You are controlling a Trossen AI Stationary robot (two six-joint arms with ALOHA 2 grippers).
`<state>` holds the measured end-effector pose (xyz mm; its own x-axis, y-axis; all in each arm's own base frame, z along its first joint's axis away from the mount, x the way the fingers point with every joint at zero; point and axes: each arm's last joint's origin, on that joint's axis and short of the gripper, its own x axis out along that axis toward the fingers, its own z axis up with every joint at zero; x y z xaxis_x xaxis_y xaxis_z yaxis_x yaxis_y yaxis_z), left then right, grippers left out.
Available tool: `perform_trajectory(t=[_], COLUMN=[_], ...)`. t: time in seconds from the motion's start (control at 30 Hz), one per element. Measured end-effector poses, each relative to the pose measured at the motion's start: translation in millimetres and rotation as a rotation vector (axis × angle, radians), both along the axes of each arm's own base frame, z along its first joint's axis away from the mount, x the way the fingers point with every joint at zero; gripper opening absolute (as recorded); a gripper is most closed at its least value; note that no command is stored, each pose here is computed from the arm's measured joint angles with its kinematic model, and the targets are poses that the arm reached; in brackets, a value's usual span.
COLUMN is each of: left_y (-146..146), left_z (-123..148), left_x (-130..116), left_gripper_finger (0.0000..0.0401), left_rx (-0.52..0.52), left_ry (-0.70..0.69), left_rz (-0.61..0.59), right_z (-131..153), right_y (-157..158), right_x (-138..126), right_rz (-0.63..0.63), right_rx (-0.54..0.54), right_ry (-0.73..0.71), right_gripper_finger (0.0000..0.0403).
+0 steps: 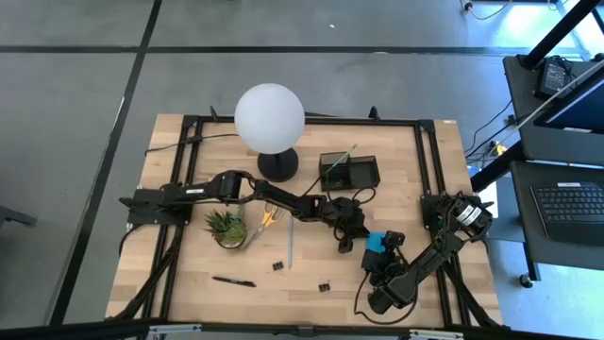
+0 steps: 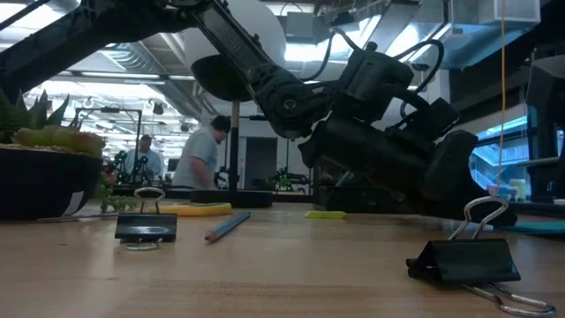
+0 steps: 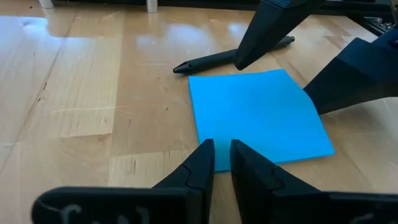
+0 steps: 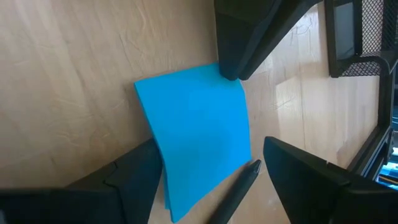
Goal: Pick and place office supplies into organizer
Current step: Put the blue sticky note into the desk organizer
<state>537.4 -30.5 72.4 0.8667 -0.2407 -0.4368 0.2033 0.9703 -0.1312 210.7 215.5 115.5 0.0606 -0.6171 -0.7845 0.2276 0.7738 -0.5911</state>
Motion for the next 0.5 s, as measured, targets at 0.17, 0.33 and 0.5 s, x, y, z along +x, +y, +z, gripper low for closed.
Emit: perform_trajectory(t=[0.17,0.33,0.5], left_y=[0.0,-0.1,-0.2], left_z=[-0.2,-0.4,-0.6], left_x=[-0.1,-0.2,-0.3], left_gripper_finger=[0.0047,0.0047,0.0047], left_rx=[0.000,0.000,0.000], left_ry=[0.001,0.003,0.004], left_rz=[0.000,-0.001,-0.001], right_z=[0.2,0.4,0.5], right_y=[-0.2,-0.5,-0.7], right_x=[-0.2,0.0,0.0], right_rz=[0.001,0.008,0.029], right_rx=[-0.004,-0.013,-0.018], right_ry=[0.002,-0.004,0.008], right_gripper_finger=[0.0280,0.0280,0.0280])
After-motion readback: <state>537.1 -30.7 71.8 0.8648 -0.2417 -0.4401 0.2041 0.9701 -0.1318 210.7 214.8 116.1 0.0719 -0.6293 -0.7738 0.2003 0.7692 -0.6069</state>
